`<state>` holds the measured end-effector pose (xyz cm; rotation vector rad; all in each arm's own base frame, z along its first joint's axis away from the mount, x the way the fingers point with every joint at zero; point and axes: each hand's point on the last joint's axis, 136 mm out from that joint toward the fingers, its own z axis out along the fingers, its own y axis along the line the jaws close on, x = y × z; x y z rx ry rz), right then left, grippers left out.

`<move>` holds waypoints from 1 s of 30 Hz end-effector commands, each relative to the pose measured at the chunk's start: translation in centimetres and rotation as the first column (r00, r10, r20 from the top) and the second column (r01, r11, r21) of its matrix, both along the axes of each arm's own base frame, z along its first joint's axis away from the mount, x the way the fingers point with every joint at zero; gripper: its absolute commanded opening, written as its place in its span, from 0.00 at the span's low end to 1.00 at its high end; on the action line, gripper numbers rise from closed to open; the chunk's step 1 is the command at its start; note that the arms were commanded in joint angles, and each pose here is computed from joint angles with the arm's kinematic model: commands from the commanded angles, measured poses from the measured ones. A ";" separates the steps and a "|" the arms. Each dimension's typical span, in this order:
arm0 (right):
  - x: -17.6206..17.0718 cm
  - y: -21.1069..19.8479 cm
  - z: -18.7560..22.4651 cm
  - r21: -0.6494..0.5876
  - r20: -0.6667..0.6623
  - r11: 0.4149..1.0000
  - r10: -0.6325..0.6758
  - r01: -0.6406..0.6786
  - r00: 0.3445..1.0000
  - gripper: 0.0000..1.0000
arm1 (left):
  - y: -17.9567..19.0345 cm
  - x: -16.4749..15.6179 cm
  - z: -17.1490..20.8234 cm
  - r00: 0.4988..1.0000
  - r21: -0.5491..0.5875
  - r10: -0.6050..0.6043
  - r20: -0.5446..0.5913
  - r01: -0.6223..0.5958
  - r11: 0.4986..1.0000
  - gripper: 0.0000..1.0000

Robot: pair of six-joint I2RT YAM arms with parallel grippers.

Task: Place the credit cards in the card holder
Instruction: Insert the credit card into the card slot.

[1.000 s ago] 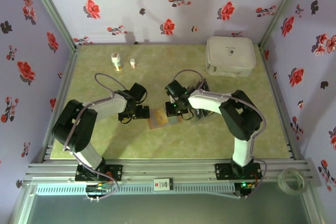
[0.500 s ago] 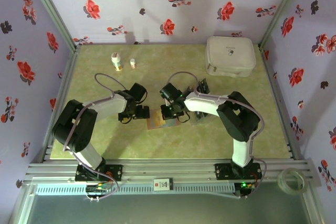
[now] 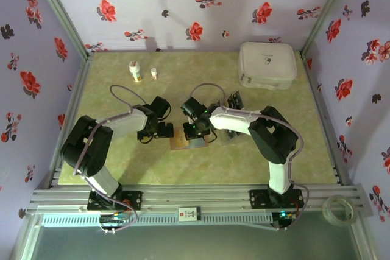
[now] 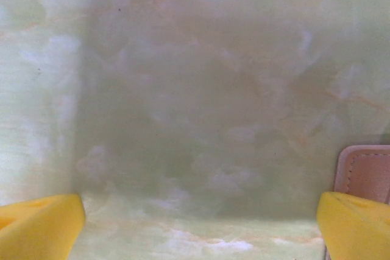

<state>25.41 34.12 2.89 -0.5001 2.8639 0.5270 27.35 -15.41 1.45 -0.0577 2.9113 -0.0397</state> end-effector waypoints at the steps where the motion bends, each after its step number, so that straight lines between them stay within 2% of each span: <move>1: 0.0 -1.5 1.4 -0.028 0.039 1.000 -0.010 0.012 0.999 0.00 | -0.6 1.0 -0.3 1.000 -0.040 -0.021 0.021 0.022 0.999 1.00; 11: -0.2 -0.4 2.2 0.049 0.028 0.998 -0.040 0.038 0.999 0.00 | -0.1 0.2 1.7 0.999 -0.057 -0.023 0.039 0.025 0.998 1.00; 22: -0.4 1.4 1.1 0.082 -0.003 0.996 -0.030 0.030 1.000 0.00 | 0.1 -1.2 0.2 1.000 -0.065 -0.014 0.006 0.014 0.998 1.00; 30: -0.5 1.4 -0.3 0.059 -0.021 0.998 -0.030 0.031 0.999 0.00 | 0.4 -1.8 -0.7 1.000 -0.057 -0.015 -0.012 0.014 0.998 1.00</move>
